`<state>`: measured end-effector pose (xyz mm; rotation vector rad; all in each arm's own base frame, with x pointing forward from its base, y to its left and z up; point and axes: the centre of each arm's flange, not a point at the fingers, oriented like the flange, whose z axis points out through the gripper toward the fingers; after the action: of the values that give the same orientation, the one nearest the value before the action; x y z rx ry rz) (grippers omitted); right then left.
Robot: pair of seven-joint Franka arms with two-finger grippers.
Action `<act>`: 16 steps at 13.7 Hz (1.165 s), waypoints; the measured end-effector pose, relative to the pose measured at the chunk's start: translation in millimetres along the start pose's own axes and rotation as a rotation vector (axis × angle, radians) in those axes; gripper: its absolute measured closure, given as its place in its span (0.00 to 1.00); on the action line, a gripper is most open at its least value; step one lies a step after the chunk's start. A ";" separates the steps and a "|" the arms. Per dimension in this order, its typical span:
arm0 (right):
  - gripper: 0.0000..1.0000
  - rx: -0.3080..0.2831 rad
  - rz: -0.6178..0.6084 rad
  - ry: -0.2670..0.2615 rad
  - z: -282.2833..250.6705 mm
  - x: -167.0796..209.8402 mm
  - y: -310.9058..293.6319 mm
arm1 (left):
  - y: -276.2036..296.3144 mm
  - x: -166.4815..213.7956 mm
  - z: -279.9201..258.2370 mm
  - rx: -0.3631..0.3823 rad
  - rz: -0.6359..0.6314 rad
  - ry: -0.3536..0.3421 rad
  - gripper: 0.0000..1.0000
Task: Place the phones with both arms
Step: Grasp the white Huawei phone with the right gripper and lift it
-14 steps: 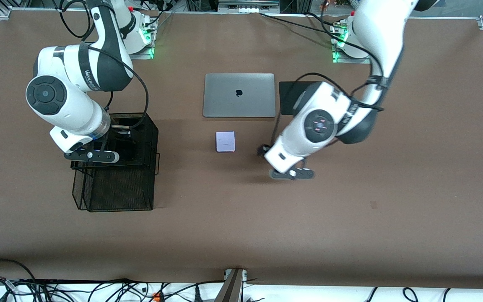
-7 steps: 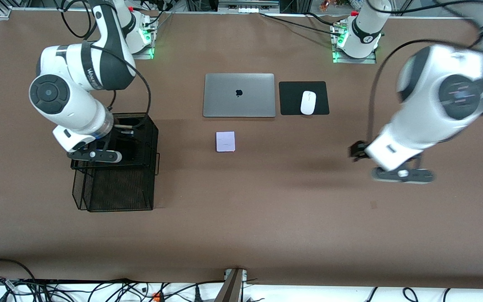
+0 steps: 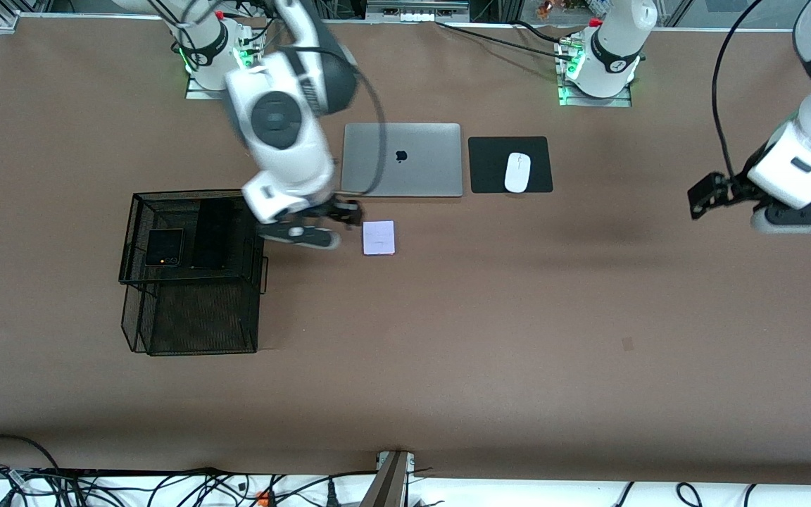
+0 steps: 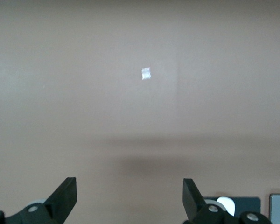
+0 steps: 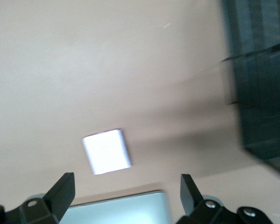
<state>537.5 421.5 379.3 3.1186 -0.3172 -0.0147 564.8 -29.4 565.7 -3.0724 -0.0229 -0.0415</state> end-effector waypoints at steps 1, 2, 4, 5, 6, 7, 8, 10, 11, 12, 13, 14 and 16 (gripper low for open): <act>0.00 0.006 -0.006 0.008 23.5 -15.0 -23.0 | -1.5 -7.4 1.5 -0.002 -0.003 0.000 0.00; 0.00 0.011 -0.019 0.020 46.8 -26.6 -40.6 | -0.3 -9.7 3.1 -0.003 -0.002 0.002 0.00; 0.00 -0.003 -0.048 0.038 90.6 -41.4 -59.8 | 5.3 -9.6 6.1 -0.004 0.008 0.003 0.00; 0.00 -0.018 -0.059 0.041 110.8 -46.0 -63.7 | 6.9 -9.6 6.2 -0.004 0.011 0.004 0.00; 0.00 -0.033 -0.064 0.041 128.0 -48.1 -64.9 | 6.8 -9.6 6.1 -0.005 0.011 0.005 0.00; 0.00 -0.044 -0.071 0.042 142.3 -48.2 -63.9 | 6.4 -9.5 6.1 -0.005 0.010 0.005 0.00; 0.00 -0.049 -0.085 0.047 154.3 -47.0 -61.5 | 6.4 -9.4 6.1 -0.005 0.010 0.006 0.00; 0.00 -0.050 -0.105 0.063 174.0 -44.7 -52.5 | 6.4 -9.4 6.0 -0.005 0.010 0.006 0.00; 0.00 -0.053 -0.117 0.066 181.1 -44.4 -48.0 | 6.4 -9.3 6.1 -0.005 0.010 0.007 0.00; 0.00 -0.058 -0.130 0.065 186.1 -44.7 -45.0 | 6.4 -9.3 6.0 -0.005 0.010 0.007 0.00; 0.00 -0.061 -0.138 0.064 189.3 -45.0 -43.1 | 6.4 -9.2 6.0 -0.005 0.010 0.008 0.00; 0.00 -0.062 -0.146 0.063 191.1 -45.4 -42.3 | 6.4 -9.2 6.1 -0.005 0.010 0.008 0.00; 0.00 -0.065 -0.157 0.058 194.8 -48.5 -42.6 | 6.5 -9.2 6.1 -0.005 0.010 0.008 0.00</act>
<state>496.6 471.8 184.6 3.0637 -0.0689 0.0630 555.8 -35.6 558.9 -3.0769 -0.0071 -0.0530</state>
